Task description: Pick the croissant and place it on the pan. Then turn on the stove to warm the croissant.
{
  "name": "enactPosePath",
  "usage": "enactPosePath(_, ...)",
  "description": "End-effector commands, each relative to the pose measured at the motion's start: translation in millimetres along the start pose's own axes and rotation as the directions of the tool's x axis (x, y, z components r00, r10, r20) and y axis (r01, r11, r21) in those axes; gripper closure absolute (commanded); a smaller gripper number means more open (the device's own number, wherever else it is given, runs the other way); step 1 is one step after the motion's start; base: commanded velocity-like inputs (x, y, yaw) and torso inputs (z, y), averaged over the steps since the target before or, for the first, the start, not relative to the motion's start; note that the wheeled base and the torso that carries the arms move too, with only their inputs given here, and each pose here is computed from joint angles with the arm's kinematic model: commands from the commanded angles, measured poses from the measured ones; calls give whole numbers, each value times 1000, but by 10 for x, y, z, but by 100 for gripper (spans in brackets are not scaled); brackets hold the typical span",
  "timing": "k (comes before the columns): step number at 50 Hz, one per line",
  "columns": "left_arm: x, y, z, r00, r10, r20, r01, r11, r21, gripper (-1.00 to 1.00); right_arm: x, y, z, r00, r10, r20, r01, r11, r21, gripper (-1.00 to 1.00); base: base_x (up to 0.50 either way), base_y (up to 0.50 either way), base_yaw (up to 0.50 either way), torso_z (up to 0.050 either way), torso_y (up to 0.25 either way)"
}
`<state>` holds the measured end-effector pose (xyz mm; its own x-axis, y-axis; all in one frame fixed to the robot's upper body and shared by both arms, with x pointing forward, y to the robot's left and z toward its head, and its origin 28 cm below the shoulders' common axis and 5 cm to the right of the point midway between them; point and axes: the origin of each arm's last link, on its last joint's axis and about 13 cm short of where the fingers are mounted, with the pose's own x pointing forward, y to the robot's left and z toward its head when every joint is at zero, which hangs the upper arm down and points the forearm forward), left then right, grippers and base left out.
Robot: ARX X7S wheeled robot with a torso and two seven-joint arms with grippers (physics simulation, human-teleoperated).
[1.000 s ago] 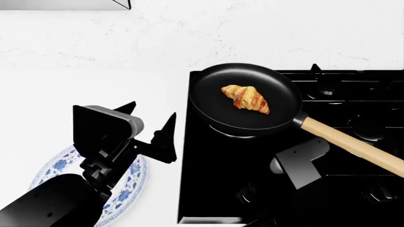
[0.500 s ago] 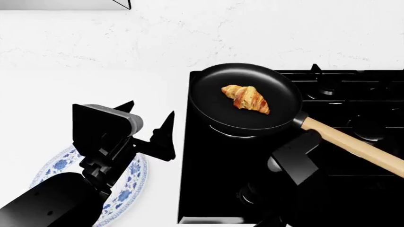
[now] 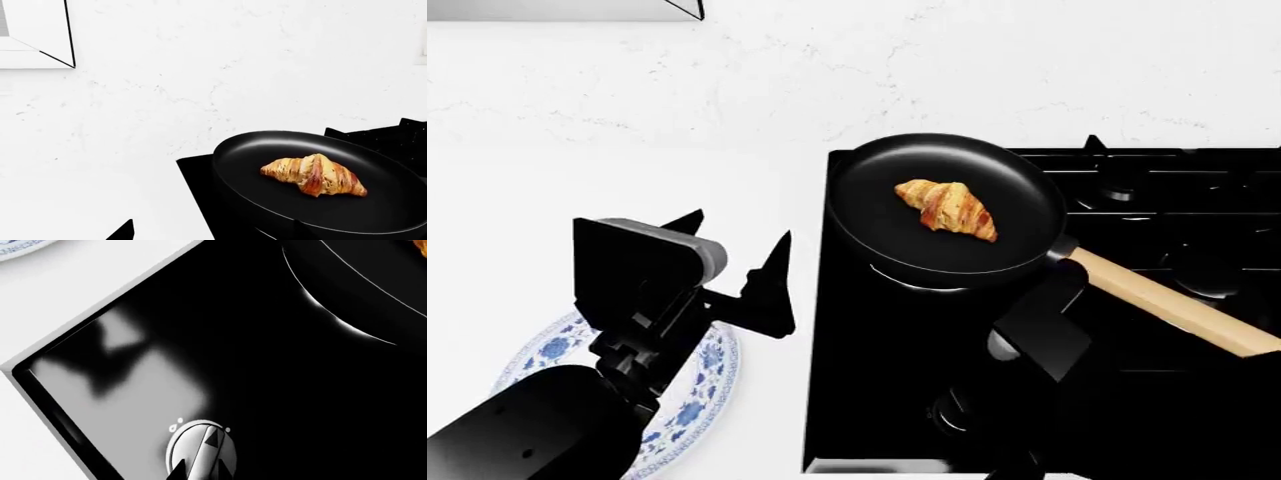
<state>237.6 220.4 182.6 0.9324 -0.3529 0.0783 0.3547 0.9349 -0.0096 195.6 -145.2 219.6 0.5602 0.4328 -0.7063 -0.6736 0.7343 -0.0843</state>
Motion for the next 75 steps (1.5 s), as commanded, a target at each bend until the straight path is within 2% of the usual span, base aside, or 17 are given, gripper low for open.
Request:
enactPosePath(1,-17,-2,25,1000,16,4,-16,1000,9,-100,43,-126,-322,981,6,-194,-5,1000,3,100,0,-4,-6,0,0)
enactPosePath(13,-3,-6,24,999,35,-2,-34,999,17,-100,156,-316,-283,983,5,-182,-9,1000,-18,100,0,-2,-3,0,0)
enactPosePath(24,-6,5,16,999,50,-4,-50,999,19,-100,230,-477,-196,980,-48,-192,32,996,-84,100,6,1,3,0,0)
enactPosePath(36,-6,21,7,998,60,-5,-59,998,16,-100,256,-543,-147,978,-57,-200,36,994,-108,100,9,4,8,0,0)
enactPosePath(40,0,26,1,998,59,-6,-59,998,14,-100,245,-521,-126,978,-46,-202,30,996,-82,100,8,4,8,0,0)
enactPosePath(47,4,26,0,999,51,-5,-51,999,6,-100,202,-506,-100,976,-64,-210,47,995,-88,100,6,3,7,0,0)
enactPosePath(48,3,25,0,999,50,-4,-50,999,6,-100,200,-503,-97,975,-65,-213,47,995,-87,-100,11,0,5,0,0)
enactPosePath(58,-12,14,21,999,41,3,-41,999,1,-100,84,-469,-36,975,-121,-187,106,990,-89,-100,0,0,0,0,0)
enactPosePath(64,-32,-4,23,999,32,5,-32,999,-2,-100,-163,-394,12,959,-218,-182,201,973,-110,-100,0,0,0,0,0)
enactPosePath(75,-57,-16,43,1000,24,15,-24,1000,-2,-100,-361,-263,104,963,-255,-92,243,962,-123,-100,0,0,0,0,0)
